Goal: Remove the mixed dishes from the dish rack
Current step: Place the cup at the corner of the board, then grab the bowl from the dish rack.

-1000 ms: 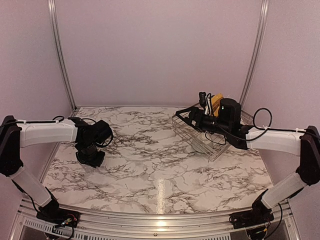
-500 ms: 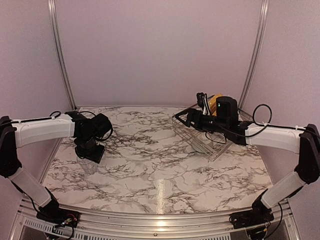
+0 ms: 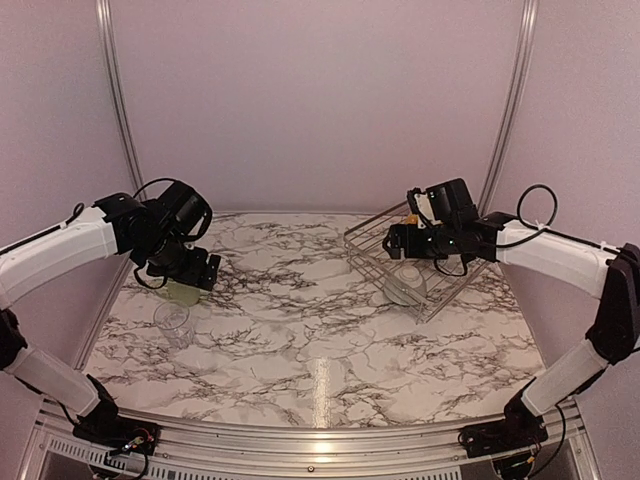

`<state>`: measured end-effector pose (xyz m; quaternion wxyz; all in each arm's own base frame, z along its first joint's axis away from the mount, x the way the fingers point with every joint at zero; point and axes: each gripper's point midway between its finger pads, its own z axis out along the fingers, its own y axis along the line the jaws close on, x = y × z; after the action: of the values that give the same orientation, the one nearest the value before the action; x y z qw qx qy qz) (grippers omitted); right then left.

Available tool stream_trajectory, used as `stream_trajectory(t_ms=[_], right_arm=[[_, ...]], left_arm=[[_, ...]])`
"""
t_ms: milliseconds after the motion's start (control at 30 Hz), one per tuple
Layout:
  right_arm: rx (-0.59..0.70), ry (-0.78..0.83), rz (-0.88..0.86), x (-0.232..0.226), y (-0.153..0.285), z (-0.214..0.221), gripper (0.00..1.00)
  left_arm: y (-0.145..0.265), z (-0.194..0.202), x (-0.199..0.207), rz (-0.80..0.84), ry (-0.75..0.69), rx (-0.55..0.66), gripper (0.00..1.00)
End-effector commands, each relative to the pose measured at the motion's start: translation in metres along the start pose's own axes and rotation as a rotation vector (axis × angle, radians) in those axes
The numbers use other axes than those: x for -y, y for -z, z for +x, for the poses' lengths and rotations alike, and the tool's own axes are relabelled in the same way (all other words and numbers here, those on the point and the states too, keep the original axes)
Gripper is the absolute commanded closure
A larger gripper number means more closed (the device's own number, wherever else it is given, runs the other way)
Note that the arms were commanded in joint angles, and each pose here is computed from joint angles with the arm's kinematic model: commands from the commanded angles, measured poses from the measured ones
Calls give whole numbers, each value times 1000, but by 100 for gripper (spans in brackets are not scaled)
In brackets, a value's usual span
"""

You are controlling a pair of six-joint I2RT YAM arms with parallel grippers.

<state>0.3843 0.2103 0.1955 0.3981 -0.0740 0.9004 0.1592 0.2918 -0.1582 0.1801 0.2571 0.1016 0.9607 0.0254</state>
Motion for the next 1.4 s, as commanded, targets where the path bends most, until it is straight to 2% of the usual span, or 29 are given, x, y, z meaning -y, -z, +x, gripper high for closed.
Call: stream_trajectory(t_ms=[0,200,300,567,1067,1367], right_arm=[[-108,16,162,43,-5,9,6],[-284,6,257,65,-34,36,9],[-337,9,285,71,-45,41,12],[-415,1,268,69,-64,59,26],[-417,24,303,77,-72,62,32],[-412,25,331,82,-73,62,44]], left_arm=[[32,-31,12,131,53,160,1],[83,-58,28,341,129,383,1],[93,-59,39,441,141,420,1],[88,-52,55,528,152,385,1],[80,-57,74,593,142,354,1],[75,-55,75,593,144,343,1]])
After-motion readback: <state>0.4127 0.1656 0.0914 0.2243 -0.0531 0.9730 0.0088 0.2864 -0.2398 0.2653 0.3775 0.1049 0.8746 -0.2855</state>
